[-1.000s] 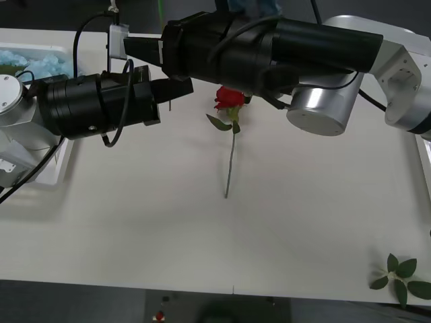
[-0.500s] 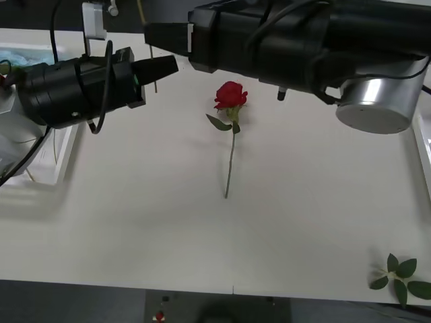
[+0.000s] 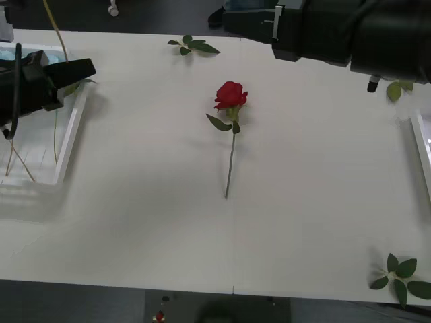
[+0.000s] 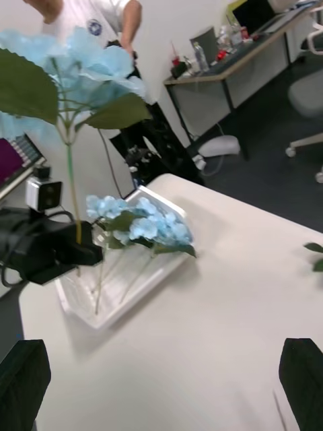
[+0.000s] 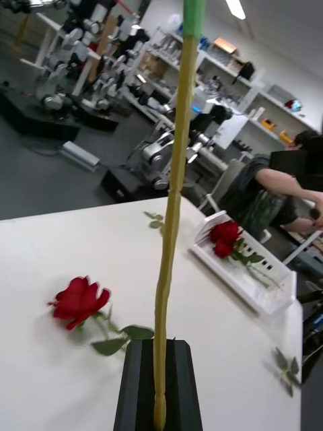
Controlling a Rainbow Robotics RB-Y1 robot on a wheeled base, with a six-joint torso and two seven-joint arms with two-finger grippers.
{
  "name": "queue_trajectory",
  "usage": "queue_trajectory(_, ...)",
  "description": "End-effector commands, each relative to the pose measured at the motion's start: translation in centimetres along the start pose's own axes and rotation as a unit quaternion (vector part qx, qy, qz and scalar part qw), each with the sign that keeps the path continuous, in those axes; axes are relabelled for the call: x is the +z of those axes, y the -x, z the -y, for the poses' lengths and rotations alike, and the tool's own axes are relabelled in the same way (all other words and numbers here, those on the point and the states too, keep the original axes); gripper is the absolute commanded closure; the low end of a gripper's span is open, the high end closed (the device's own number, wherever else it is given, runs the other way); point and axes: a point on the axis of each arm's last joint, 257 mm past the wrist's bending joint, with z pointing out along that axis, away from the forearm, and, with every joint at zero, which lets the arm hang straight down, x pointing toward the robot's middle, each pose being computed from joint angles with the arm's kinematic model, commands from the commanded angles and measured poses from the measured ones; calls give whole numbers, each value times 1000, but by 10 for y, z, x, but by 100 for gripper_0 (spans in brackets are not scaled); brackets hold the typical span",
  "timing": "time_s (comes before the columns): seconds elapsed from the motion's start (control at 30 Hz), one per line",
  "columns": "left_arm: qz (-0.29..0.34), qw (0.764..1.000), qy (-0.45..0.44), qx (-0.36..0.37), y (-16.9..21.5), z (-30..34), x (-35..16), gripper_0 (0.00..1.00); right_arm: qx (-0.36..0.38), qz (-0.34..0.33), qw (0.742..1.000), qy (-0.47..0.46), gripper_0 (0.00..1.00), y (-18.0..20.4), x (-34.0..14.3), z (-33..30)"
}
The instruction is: Put the red flowers into the right box and the blue flowers into the left box
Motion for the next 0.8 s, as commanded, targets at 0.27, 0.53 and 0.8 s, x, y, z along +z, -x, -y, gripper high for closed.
queue_trajectory(0.27, -86, 984, 151, 28, -33, -83, -120, 100, 75, -166, 976, -116, 0, -91, -23, 42)
queue_trajectory(0.53, -163, 947, 276, 21, -57, -147, -214, 100, 165, -307, 916, -200, 0, -153, -64, 52)
queue_trajectory(0.8, -204, 902, 380, -17, -48, -175, -265, 100, 227, -373, 864, -250, 0, -189, -92, 56)
